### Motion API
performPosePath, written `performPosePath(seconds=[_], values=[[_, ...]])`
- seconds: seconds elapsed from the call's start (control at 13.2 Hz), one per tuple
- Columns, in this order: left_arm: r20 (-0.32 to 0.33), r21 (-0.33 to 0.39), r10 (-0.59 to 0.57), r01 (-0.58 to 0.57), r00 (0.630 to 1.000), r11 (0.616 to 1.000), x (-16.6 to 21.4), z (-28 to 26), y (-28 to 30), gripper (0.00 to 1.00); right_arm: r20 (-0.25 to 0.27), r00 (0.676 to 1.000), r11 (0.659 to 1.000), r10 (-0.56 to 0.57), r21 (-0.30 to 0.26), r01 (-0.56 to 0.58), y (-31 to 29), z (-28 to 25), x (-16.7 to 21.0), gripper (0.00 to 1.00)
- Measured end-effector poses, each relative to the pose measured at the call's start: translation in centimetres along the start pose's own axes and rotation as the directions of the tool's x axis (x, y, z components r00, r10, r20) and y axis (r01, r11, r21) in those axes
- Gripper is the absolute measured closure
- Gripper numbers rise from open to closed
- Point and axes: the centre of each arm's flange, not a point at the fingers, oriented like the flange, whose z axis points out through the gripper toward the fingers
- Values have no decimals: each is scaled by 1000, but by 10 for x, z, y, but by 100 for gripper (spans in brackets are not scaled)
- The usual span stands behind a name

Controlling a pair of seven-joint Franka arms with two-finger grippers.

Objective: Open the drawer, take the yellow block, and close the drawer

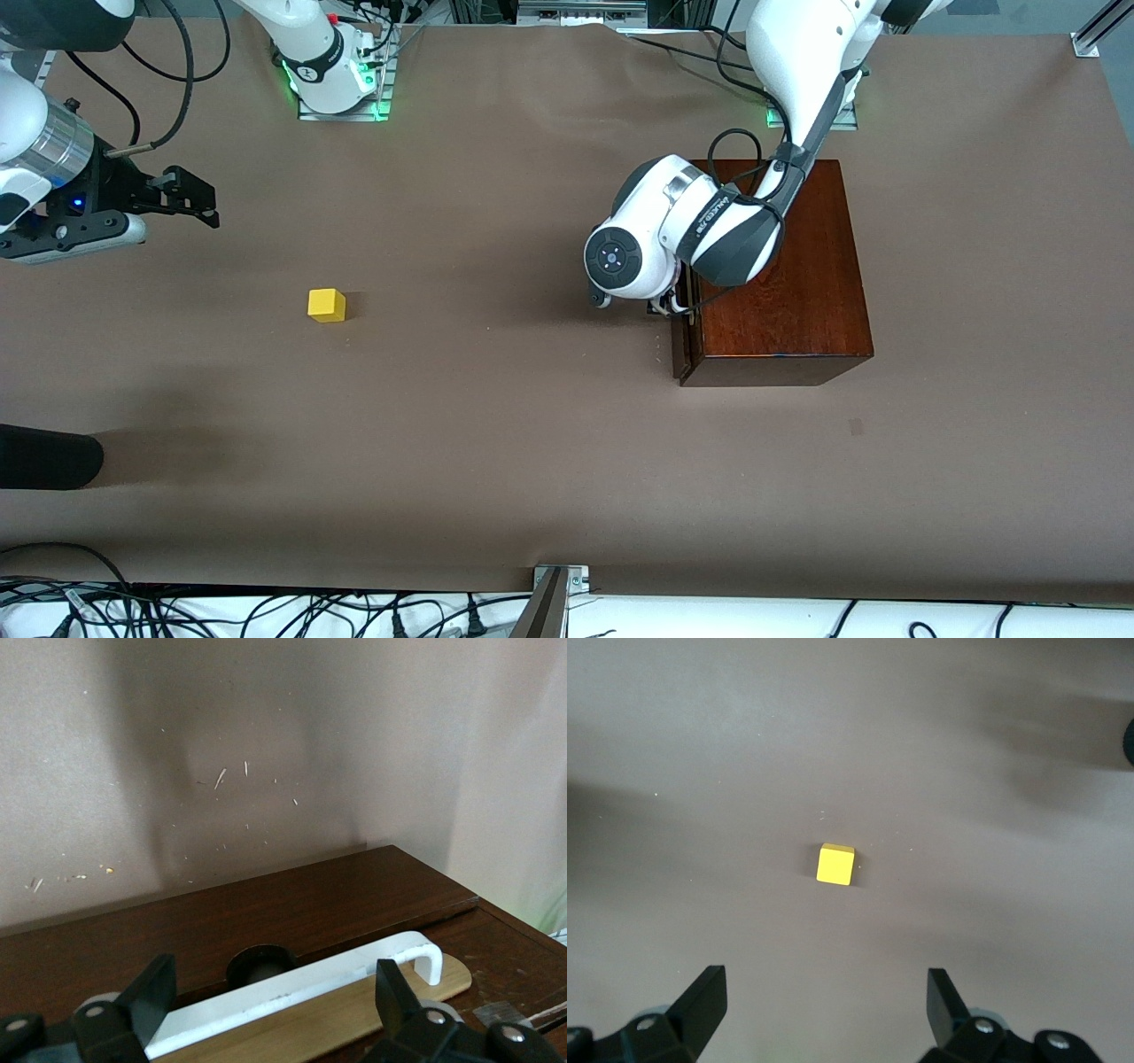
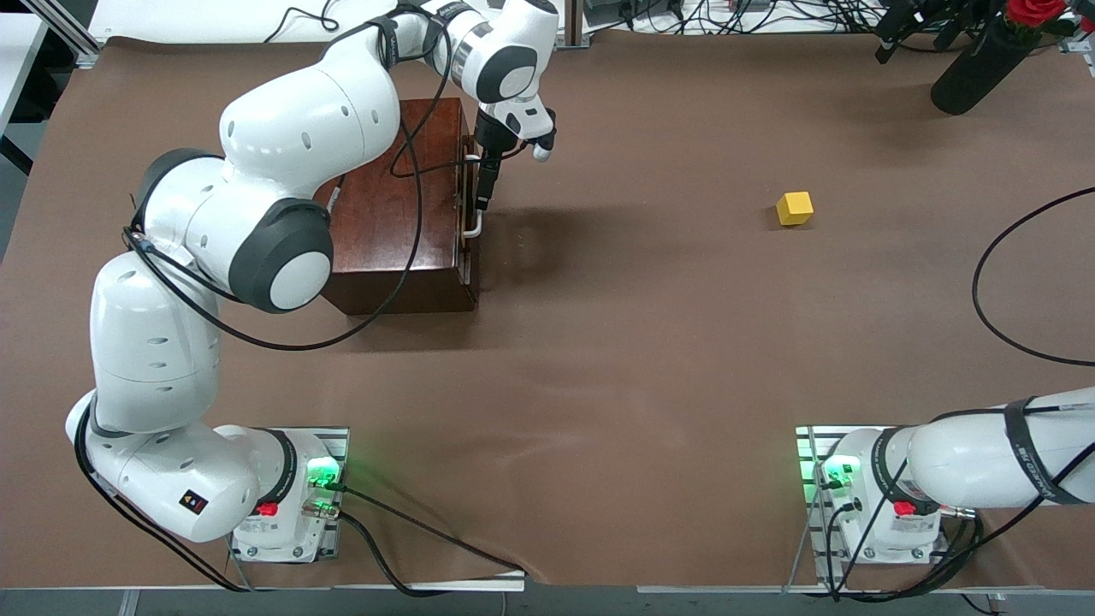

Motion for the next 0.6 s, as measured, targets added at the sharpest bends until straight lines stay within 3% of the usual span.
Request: performPosePath(seconds=[0.3, 0.45, 0.6], values=[[-35, 55, -7, 9, 999, 998, -10, -35, 10, 0, 0, 1000, 1000, 0, -1, 0, 0, 0, 0, 0], [-138, 102, -45, 59, 989, 993, -32, -94, 30, 0, -1, 1000, 1000, 1, -1, -1, 0, -1, 0, 0], [-219, 120, -137, 166, 966, 979, -80, -145, 47, 0, -16, 1000, 1000, 1, -3, -1, 1, -8, 2, 0]])
